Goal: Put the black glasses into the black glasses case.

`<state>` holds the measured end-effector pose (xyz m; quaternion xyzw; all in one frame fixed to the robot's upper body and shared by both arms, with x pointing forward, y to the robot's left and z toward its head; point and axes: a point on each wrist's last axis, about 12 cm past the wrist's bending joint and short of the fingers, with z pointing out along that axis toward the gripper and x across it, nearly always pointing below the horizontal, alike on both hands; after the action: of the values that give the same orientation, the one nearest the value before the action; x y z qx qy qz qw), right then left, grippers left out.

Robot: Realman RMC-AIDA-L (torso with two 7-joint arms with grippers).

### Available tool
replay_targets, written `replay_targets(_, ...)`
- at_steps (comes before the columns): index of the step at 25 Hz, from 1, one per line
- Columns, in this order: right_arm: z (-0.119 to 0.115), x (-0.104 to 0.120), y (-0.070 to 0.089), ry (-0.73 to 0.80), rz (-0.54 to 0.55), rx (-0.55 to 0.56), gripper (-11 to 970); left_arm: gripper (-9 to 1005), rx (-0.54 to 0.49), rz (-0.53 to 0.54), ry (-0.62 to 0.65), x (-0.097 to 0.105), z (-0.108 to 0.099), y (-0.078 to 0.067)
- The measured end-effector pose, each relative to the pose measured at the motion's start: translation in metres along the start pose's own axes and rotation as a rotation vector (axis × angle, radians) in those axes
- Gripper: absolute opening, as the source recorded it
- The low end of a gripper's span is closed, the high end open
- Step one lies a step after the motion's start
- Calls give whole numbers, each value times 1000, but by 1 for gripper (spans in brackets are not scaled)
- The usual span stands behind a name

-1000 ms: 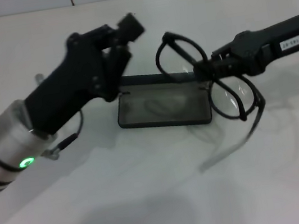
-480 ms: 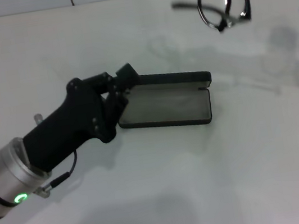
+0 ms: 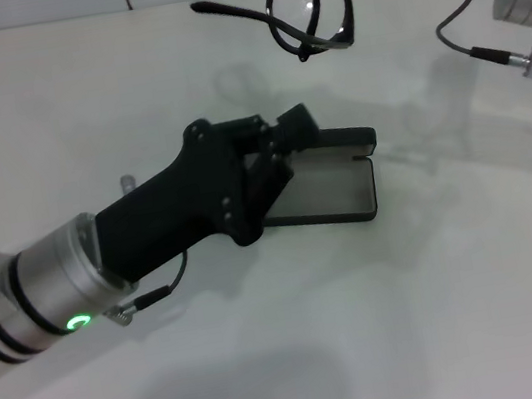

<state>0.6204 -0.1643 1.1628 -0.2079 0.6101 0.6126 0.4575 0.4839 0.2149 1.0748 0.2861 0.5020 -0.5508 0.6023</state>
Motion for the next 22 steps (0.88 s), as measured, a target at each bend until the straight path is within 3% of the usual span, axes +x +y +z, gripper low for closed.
replay_targets(12,2,10,-4,0,-45,37,141,11,58,-11,-27,-8,21,7)
replay_targets(22,3,21,1,57,-90,-7,144,13,31,2,-57,-12,22,11)
